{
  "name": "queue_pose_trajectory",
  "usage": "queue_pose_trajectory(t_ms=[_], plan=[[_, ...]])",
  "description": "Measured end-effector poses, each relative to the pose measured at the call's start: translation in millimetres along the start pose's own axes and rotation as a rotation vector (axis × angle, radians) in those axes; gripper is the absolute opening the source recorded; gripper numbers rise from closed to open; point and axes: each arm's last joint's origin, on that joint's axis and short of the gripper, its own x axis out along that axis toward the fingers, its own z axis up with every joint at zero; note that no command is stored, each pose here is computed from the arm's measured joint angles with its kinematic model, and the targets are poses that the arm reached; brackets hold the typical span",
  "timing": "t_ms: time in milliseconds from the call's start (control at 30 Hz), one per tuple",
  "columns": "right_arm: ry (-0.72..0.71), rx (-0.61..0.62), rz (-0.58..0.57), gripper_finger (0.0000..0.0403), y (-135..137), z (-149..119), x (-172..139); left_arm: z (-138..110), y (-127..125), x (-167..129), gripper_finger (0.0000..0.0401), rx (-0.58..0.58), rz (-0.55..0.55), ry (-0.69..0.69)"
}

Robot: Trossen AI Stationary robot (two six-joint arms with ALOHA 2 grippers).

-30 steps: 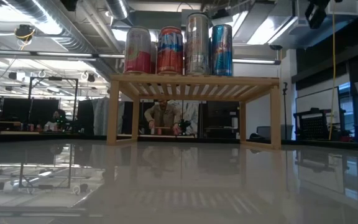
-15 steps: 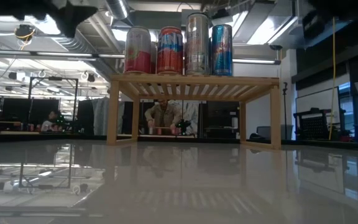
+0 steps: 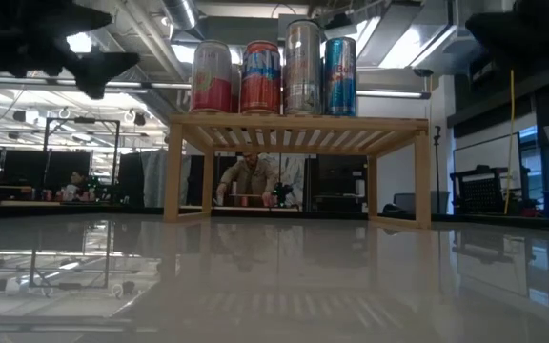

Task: Place canned beverage on shelf
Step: Return to Home Position

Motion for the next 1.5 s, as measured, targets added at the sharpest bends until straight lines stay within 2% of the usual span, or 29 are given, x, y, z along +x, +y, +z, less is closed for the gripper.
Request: queue_pose_trajectory(t_ms=[167,300,400,600,700,833,967,1500], plan=[[0.021,-0.010,0.015,0.0014,-2.0,-16.8,-5.5,-17.7,2.4,-5.2,0.0322,-0.038,-0.029,0.016],[0.089,0.023,-0.116,0.0014,-7.4,-29.0,-9.0,-19.6,3.5,-8.1,0.0322,-0.058,-0.025,0.034],[0.089,0.038,-0.163,0.0014,-8.7,-29.8,-10.9,-17.6,5.5,-9.7,0.0322,-0.054,-0.012,0.013],[0.092,0.053,-0.150,0.0014,-7.8,-30.3,-14.8,-26.7,12.3,-15.8,0.0322,-0.015,0.030,0.103],[0.115,0.071,-0.149,0.0014,-7.8,-32.7,-17.1,-22.3,12.6,-17.5,0.0322,0.001,0.003,0.065],[0.137,0.075,-0.158,0.0014,-8.1,-34.8,-18.2,-24.1,14.8,-17.6,0.0322,-0.022,0.022,0.088],[0.138,0.070,-0.162,0.0014,-8.3,-34.9,-18.2,-24.3,15.6,-17.5,0.0322,0.009,0.028,0.090],[0.141,0.071,-0.165,0.0014,-8.4,-35.3,-18.3,-24.9,15.7,-16.7,0.0322,0.011,0.030,0.099]])
